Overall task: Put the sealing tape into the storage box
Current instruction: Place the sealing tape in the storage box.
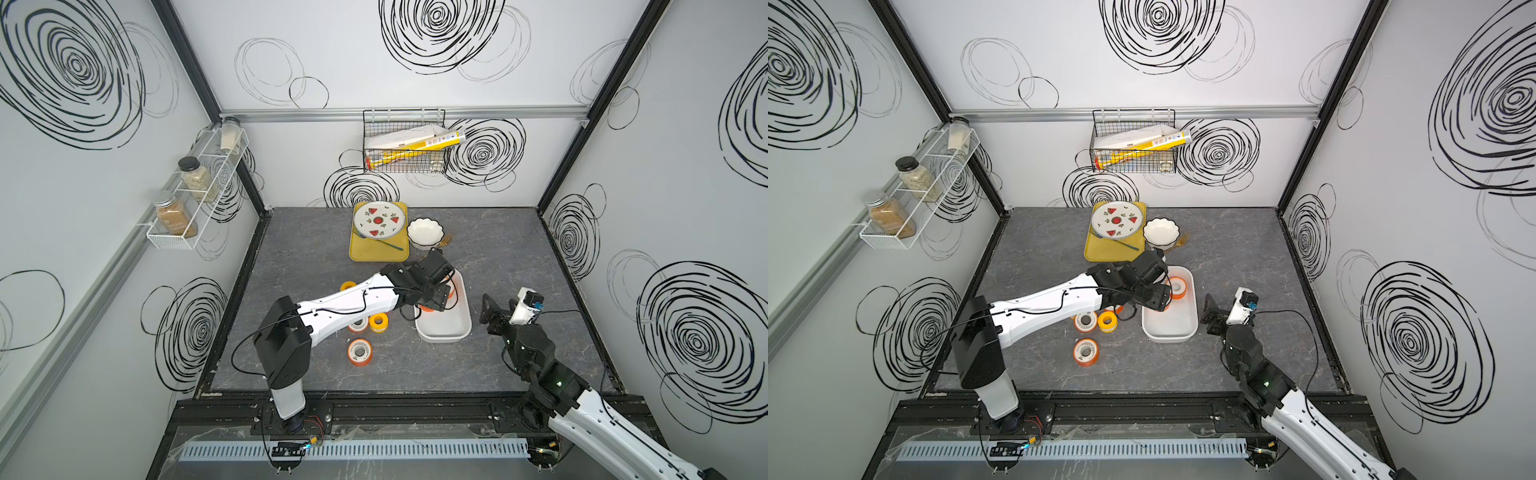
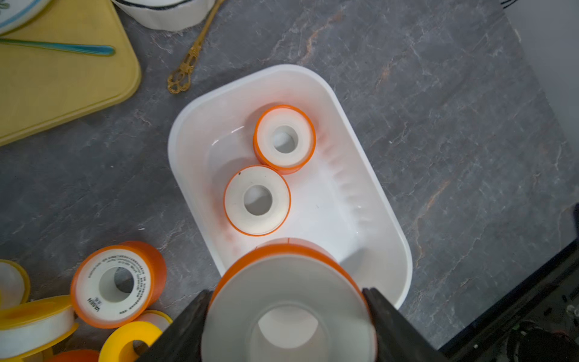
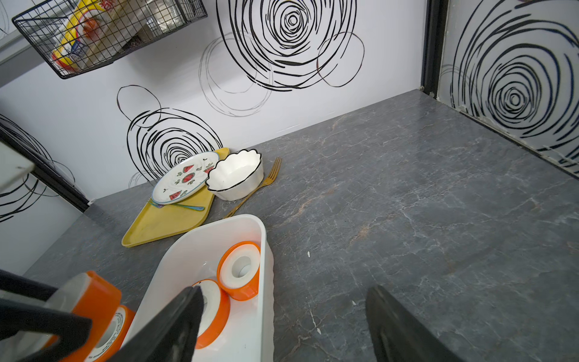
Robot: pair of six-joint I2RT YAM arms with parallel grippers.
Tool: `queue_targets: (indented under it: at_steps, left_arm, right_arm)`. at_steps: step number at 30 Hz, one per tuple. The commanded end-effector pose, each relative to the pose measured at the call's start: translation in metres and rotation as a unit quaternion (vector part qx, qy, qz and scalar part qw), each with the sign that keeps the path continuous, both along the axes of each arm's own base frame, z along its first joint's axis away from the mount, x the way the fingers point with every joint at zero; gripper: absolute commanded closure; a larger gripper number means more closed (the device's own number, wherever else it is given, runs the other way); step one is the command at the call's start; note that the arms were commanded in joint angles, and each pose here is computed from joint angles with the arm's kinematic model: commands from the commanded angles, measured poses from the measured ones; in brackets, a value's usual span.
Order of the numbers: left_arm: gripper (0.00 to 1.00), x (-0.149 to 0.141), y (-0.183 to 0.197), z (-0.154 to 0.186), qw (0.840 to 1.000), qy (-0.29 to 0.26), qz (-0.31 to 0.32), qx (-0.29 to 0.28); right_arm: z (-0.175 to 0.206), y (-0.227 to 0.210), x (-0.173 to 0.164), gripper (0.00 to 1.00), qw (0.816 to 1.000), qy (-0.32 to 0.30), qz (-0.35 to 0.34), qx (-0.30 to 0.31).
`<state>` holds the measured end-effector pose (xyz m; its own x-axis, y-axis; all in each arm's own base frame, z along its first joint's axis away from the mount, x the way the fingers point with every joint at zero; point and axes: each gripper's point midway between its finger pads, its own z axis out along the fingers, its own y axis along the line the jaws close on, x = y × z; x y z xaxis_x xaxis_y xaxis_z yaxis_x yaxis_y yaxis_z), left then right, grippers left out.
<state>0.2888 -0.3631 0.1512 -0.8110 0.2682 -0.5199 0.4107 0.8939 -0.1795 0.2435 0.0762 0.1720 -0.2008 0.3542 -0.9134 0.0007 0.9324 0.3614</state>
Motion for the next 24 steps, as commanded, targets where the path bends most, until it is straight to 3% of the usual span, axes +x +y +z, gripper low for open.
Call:
queue_targets:
  at_steps: [1,11,24]
  left_arm:
    - [0.28,0.004,-0.018,-0.011,1.0,0.002,0.002,-0.009]
    - [0.28,0.002,-0.044,-0.051,1.0,0.026,-0.015,-0.001]
    - [0.26,-0.005,-0.057,-0.079,0.999,0.045,-0.026,0.0]
  right_arm:
    - [-0.005,-0.006,-0.001,0.14,1.0,0.005,-0.013,0.0]
    - [-0.005,-0.007,-0.002,0.14,1.0,0.004,-0.015,0.001]
    - [-0.005,-0.007,-0.002,0.14,1.0,0.003,-0.016,0.002]
